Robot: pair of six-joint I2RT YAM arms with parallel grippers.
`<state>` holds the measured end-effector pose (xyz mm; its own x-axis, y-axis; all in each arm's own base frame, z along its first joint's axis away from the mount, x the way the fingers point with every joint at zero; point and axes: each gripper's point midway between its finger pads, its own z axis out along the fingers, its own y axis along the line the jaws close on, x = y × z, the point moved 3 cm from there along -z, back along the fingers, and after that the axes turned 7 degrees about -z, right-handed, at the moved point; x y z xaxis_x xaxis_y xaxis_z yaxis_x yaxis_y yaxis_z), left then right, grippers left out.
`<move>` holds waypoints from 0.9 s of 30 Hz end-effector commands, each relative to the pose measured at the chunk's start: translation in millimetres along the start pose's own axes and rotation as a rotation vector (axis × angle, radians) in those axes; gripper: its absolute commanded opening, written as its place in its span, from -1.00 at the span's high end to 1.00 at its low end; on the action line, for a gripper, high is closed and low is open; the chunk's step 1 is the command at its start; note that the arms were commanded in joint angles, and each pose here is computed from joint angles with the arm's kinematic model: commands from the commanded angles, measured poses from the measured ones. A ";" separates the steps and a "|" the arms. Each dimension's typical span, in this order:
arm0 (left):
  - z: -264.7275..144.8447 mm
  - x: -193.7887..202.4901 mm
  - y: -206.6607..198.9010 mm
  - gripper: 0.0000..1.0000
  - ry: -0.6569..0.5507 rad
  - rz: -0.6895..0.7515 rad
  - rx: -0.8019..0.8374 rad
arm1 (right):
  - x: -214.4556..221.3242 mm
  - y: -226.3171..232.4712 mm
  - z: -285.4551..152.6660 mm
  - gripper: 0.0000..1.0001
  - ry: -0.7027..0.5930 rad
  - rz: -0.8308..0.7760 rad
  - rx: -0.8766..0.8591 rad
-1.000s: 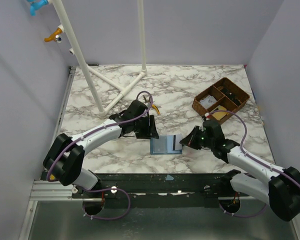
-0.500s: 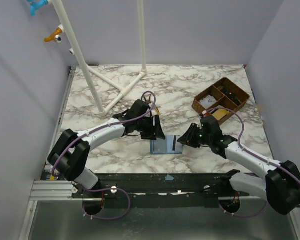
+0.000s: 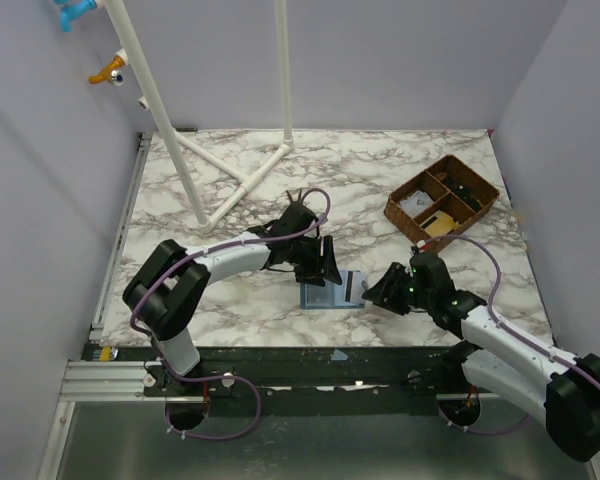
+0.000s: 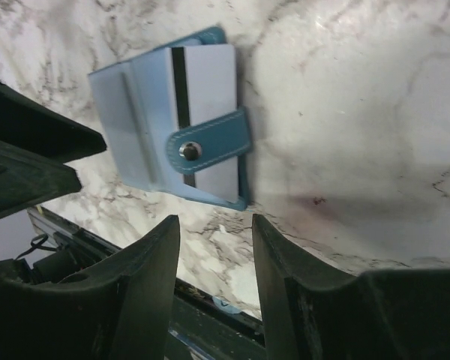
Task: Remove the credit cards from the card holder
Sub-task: Remove the credit card from the card holder.
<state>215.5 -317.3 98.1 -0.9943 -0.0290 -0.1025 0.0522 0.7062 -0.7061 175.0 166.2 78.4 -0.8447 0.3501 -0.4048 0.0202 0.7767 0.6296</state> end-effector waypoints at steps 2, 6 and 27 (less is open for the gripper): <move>5.3 -2.2 -11.8 -0.13 0.020 0.011 0.040 | 4.2 -5.8 9.6 0.05 -0.032 0.028 -0.037; 8.8 -2.0 -10.0 -0.12 0.030 0.006 0.037 | 5.7 -8.9 18.5 0.09 -0.031 0.035 -0.044; 36.9 -2.7 -5.6 0.28 0.090 -0.019 0.036 | 3.4 -12.7 32.1 0.30 -0.033 0.047 -0.030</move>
<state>220.8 -338.1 75.3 -0.9995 -0.0008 -0.0324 0.0225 0.7009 -0.7129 185.8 173.7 48.3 -0.8320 0.3957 -0.3888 0.0450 0.7467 0.6637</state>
